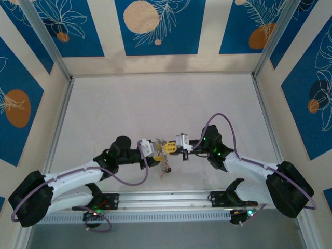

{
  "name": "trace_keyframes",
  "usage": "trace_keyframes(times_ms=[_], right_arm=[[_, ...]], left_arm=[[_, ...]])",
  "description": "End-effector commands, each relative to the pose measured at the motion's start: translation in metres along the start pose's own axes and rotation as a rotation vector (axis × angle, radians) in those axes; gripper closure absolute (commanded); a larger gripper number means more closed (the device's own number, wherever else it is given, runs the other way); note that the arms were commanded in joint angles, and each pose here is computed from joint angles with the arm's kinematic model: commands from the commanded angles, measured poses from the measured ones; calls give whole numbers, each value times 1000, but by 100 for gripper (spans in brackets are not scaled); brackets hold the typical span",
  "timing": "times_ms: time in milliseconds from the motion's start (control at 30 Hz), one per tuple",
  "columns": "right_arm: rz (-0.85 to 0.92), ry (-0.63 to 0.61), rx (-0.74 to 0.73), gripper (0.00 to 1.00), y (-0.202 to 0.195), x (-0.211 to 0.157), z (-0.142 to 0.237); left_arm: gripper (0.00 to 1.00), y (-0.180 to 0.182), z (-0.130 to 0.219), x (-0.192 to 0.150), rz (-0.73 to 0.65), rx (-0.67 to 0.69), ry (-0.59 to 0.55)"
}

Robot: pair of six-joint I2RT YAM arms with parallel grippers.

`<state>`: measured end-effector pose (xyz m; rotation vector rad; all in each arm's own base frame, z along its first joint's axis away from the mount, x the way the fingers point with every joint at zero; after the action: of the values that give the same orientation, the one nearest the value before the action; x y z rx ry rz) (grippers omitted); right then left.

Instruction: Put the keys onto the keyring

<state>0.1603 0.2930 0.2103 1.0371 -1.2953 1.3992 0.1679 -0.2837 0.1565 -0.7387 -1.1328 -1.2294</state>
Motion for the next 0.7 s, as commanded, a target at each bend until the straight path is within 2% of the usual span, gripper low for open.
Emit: trace_keyframes(times_ms=[0,200,433,667], right_arm=[[59,-61,-5,100,-5,23,0],[60,-57,-26,100,-7,21,2],[54,-46,-33,100,-8,19,4],[10,38,-87,100,-17,8,5]], left_arm=[[64,1,2,6,-67,23,-15],[82,-4,5,3,-92,6,4],[93,-5,9,3,-126,5,23],[100,3,20,1,-196,34,158]])
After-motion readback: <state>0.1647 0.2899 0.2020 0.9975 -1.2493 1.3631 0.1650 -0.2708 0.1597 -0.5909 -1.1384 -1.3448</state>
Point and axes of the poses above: each hand's point on the last joint's axis, 136 mm out from that joint toward the fingers, its own z axis back along the fingers, its own y axis along the line the jaws close on, x = y × z, the point moved 1 cm from there along z, back along the fingers, and after that the axes turned 3 degrees about -z, right-handed, at the moved point
